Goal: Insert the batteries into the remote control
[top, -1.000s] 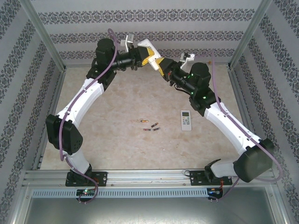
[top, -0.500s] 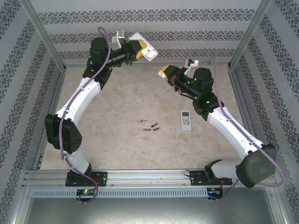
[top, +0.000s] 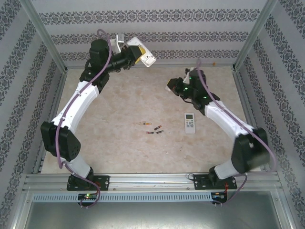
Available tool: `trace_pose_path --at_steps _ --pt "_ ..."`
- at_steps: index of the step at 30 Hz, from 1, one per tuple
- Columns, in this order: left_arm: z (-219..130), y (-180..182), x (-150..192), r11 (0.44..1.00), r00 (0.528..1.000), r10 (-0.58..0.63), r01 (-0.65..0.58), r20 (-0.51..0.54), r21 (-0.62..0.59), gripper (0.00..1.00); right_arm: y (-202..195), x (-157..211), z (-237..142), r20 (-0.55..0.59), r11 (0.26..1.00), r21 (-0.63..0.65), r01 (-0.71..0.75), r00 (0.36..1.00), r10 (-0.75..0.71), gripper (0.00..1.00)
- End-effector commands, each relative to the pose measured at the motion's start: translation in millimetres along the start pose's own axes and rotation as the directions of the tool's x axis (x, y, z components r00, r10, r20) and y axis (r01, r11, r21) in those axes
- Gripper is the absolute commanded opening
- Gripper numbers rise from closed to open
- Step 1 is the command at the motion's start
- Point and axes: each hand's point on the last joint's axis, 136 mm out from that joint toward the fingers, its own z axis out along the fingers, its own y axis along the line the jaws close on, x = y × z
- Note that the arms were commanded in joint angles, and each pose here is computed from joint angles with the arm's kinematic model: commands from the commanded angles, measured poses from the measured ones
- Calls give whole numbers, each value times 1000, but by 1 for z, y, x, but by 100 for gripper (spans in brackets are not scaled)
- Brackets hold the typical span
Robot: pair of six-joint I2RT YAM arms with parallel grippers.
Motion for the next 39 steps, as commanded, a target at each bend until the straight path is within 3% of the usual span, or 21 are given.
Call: trace_pose_path --at_steps 1,7,12,19,24,26,29,31,33,35,37,39 --pt "-23 7 15 992 996 94 -94 -12 -83 14 -47 21 44 -140 991 103 88 988 -73 7" --pt "-43 25 33 982 995 99 -99 -6 -163 14 -83 37 107 -248 984 160 75 968 -33 9" --pt "-47 31 36 978 995 101 -100 -4 -185 15 -108 48 123 -264 973 226 52 965 9 10" --pt "-39 37 34 981 996 84 -84 -5 -178 15 -155 67 106 -281 938 346 -25 951 129 28" --pt "-33 42 32 982 998 68 -68 -5 -177 15 -177 54 69 -216 891 453 -40 964 153 42" --pt "-32 44 31 981 998 64 -64 -5 -180 15 -178 43 51 -184 879 473 -58 969 163 42" --pt "-31 48 31 980 998 58 -59 -9 -192 15 -147 21 25 -155 906 423 2 986 70 48" --pt "-31 47 32 981 998 55 -56 -12 -188 15 -95 3 6 -122 948 288 136 987 -105 58" --pt "-31 45 33 982 998 59 -60 -13 -181 15 -35 -6 -15 -43 937 128 324 946 -321 69" --pt "-32 42 34 982 997 70 -71 -17 -172 15 25 -2 -38 54 829 7 559 828 -558 78" --pt "-31 42 36 982 997 80 -83 -24 -171 15 77 14 -56 139 653 -63 755 655 -743 91" --pt "-29 40 38 982 995 93 -97 -35 -161 15 114 27 -66 209 506 -82 858 512 -833 98"
